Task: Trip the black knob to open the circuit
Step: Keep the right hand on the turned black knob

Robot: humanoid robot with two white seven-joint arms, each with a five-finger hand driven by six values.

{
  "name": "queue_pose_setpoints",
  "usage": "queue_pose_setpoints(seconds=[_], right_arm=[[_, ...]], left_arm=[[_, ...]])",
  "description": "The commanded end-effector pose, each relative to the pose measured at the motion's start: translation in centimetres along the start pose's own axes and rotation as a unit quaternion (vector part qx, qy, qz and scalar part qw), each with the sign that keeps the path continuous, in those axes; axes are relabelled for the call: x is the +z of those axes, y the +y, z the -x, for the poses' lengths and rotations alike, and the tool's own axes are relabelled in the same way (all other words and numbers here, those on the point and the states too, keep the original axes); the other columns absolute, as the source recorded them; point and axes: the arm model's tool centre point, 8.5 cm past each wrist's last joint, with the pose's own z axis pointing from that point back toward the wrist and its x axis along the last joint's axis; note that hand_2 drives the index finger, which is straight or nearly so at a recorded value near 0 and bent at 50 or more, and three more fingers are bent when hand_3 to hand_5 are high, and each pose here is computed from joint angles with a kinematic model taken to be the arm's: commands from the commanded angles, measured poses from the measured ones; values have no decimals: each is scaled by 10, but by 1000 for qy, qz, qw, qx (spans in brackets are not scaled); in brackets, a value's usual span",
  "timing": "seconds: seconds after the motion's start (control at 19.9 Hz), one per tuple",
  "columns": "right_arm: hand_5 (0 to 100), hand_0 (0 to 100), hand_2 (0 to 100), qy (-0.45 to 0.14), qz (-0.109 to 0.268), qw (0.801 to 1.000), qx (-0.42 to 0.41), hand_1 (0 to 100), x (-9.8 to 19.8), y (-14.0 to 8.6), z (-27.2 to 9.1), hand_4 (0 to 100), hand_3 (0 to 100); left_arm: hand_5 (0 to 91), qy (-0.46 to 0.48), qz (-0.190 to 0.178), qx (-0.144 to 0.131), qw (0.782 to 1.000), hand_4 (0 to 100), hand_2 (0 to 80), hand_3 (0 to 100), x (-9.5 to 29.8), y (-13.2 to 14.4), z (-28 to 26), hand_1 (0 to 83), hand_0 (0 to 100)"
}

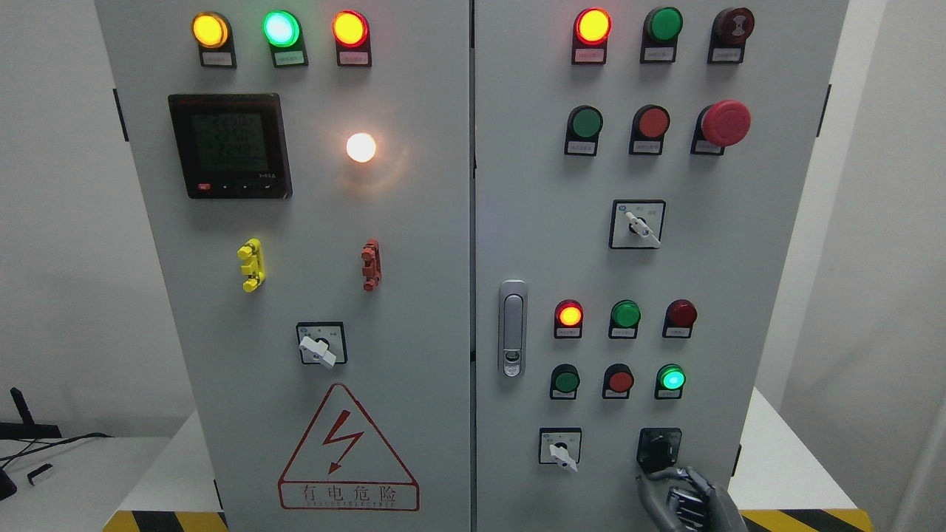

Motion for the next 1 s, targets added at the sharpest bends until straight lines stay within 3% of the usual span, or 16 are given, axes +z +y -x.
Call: queue_pose_setpoints(seconds=[0.0, 0.95], right_arm=[[937, 356, 452, -2, -5, 1000, -2, 703, -1, 7, -1, 1000, 1000], [936, 365, 451, 10, 6, 1000, 9, 700, 1, -7, 10, 1000, 1000]], left_arm=[[0, -1, 2, -15, 1000, 0, 0, 0, 0, 0, 0, 389, 120], [0, -1, 2, -15, 1000, 0, 0, 0, 0, 0, 0, 389, 120]])
